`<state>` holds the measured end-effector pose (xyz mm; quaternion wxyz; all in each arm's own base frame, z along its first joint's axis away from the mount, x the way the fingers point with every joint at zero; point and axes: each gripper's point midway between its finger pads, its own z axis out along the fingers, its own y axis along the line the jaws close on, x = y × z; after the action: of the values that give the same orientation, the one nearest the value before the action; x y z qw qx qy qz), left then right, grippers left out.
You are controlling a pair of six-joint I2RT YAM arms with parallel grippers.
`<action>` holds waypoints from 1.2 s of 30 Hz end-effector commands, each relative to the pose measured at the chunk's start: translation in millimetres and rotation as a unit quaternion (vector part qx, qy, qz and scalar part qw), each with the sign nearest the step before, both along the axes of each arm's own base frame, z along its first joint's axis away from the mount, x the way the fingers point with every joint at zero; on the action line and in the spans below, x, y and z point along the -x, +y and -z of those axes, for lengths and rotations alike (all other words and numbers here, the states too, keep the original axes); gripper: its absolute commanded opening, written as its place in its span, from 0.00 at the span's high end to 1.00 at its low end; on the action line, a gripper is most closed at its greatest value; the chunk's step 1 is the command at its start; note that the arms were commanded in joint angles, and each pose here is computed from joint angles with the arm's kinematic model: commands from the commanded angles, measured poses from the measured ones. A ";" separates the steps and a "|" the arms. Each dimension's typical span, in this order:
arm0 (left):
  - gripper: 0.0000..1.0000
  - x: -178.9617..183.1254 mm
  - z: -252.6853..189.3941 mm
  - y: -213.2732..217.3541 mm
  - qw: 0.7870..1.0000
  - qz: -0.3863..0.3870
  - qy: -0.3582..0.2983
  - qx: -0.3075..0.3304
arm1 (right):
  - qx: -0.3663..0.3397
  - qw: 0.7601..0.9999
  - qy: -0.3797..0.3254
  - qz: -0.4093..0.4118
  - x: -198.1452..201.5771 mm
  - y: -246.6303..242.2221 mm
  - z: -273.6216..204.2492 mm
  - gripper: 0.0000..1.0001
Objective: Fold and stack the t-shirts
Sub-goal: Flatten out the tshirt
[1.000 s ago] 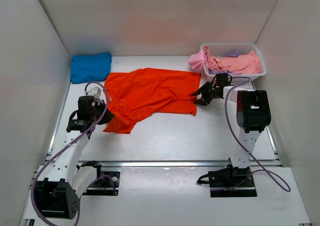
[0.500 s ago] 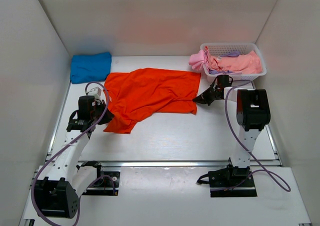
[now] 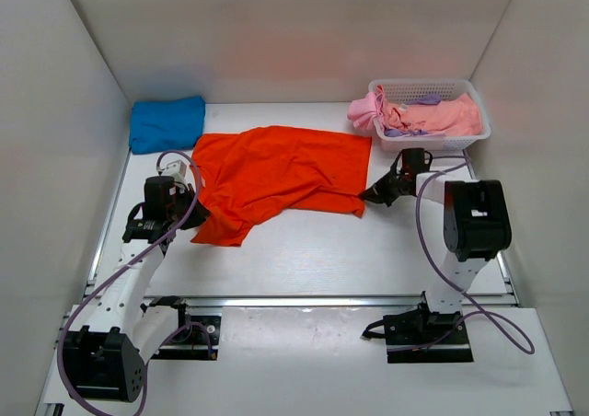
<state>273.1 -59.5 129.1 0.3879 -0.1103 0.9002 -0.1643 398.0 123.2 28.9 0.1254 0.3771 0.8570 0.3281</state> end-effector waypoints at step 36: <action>1.00 -6.0 -9.9 -0.6 1.000 0.000 -0.022 0.008 | -0.001 0.997 -0.068 -0.032 -12.2 0.8 -16.4 1.00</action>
<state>273.1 -60.2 131.2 0.3912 -0.1104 0.8983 -0.1665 391.3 131.2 25.0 0.1324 0.3469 0.8580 0.3550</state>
